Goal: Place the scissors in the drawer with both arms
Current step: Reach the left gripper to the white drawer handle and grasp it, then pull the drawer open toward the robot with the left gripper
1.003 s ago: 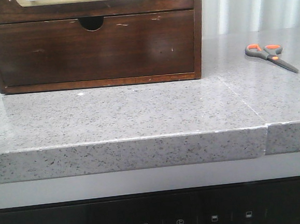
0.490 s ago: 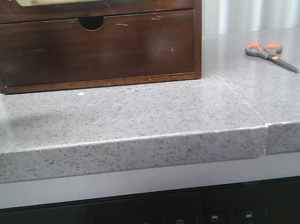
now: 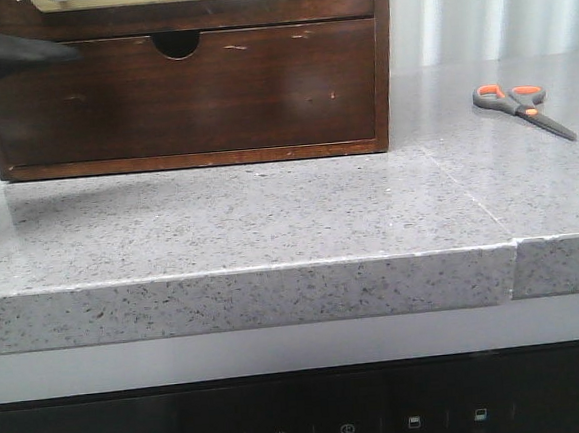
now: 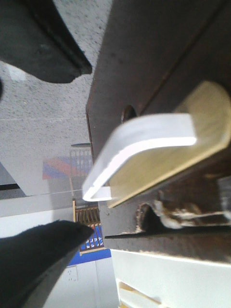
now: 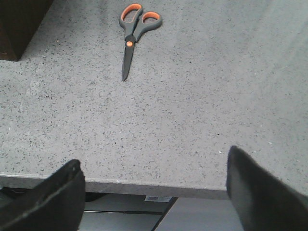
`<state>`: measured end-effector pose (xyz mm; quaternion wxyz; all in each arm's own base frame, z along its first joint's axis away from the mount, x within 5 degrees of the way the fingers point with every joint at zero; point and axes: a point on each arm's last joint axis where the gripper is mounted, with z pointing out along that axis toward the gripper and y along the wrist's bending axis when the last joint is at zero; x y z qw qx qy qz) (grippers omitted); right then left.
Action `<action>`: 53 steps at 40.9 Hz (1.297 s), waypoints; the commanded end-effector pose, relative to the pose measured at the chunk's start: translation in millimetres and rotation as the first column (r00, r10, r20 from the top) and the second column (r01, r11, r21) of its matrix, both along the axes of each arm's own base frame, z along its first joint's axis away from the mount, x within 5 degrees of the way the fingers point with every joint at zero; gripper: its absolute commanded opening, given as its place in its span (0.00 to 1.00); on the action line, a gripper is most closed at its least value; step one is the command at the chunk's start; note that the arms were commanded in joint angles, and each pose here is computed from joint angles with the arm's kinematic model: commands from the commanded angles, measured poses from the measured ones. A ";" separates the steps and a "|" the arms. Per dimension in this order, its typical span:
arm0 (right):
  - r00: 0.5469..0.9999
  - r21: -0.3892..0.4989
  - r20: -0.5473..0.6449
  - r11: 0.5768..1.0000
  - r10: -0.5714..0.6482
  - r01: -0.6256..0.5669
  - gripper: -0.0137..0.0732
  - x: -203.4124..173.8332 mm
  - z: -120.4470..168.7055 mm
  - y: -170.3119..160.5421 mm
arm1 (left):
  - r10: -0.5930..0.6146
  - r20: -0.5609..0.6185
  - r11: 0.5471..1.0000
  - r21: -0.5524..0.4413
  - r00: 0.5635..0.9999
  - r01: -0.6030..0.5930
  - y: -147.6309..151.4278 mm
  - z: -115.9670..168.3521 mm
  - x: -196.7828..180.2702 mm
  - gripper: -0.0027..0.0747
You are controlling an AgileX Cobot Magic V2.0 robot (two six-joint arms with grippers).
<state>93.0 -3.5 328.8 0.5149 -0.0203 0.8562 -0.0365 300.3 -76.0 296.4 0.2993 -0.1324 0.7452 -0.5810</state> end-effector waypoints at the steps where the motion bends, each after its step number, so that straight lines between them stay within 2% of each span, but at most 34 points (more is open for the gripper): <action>1: 0.997 -0.024 0.080 1.000 0.001 0.001 0.87 4.3 13.8 -1.0 | -0.024 0.075 0.994 -0.106 0.997 0.032 -4.5 25.1 8.6 0.72; 7: 0.997 -0.024 0.080 1.000 0.001 0.001 0.87 4.3 13.8 -1.0 | -0.024 0.072 0.994 -0.106 0.997 0.032 -4.8 22.8 21.6 0.60; 19: 0.997 -0.024 0.080 1.000 0.001 0.001 0.87 4.3 13.8 -1.0 | -0.027 0.069 0.994 -0.105 0.997 0.034 -5.0 20.7 23.5 0.27; 23: 0.997 -0.024 0.080 1.000 0.001 0.001 0.87 4.3 13.8 -1.0 | -0.054 0.098 0.993 -0.103 0.994 0.064 -6.4 22.1 21.4 0.21; 36: 0.997 -0.024 0.080 1.000 0.001 0.001 0.87 4.3 13.8 -1.0 | -0.094 0.145 0.991 -0.083 0.985 0.107 -7.1 21.1 -9.5 0.20; 53: 0.997 -0.024 0.080 1.000 0.001 0.001 0.87 4.3 13.8 -1.0 | -0.184 0.192 0.974 -0.093 0.964 0.205 -9.3 4.9 -101.2 0.20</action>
